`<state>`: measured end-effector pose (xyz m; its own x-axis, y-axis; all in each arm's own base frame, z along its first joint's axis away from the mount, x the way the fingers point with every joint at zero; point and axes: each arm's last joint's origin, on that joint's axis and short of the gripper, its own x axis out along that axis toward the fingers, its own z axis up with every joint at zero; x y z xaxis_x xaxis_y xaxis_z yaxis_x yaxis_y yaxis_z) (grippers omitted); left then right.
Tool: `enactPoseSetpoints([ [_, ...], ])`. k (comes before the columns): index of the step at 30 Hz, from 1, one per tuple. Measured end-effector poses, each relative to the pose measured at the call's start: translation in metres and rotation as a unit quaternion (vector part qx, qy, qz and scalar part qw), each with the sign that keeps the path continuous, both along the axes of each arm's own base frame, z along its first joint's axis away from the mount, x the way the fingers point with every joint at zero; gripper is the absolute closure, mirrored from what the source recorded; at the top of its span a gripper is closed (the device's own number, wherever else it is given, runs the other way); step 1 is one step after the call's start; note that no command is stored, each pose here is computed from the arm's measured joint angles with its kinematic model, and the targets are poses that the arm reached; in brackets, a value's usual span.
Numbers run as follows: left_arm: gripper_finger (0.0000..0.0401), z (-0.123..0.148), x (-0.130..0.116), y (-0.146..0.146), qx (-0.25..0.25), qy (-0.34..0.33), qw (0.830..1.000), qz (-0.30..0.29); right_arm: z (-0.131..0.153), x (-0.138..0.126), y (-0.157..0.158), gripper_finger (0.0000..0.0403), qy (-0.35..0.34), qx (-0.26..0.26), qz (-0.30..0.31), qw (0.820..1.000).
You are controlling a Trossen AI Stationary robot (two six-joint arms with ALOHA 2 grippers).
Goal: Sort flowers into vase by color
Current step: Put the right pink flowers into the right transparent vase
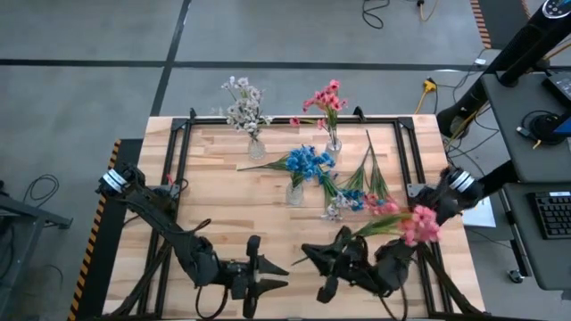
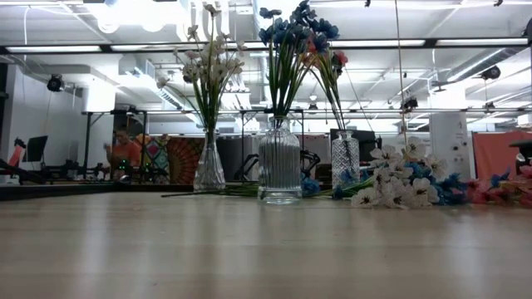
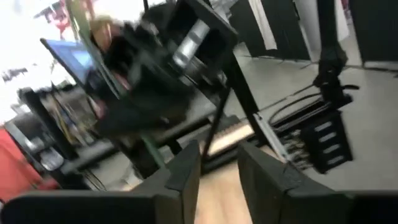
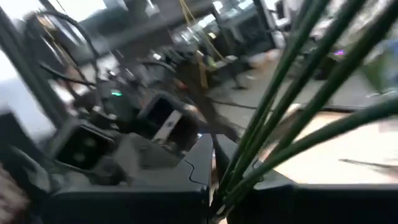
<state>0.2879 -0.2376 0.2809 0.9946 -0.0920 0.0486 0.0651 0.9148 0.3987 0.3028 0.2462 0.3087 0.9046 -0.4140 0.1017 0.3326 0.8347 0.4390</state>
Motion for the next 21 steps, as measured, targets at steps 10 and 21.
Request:
enactPoseSetpoints([
  [10, 0.0288, 0.015, -0.009, 0.007, -0.085, 0.025, 0.995, -0.038, 0.037, -0.055, -0.092, 0.0391, 0.283, -0.01, -0.102, 0.954],
  [21, 0.031, 0.052, -0.015, 0.05, -0.122, 0.06, 0.968, -0.21, 0.037, -0.07, -0.173, 0.0391, 0.445, -0.077, -0.201, 0.869],
])
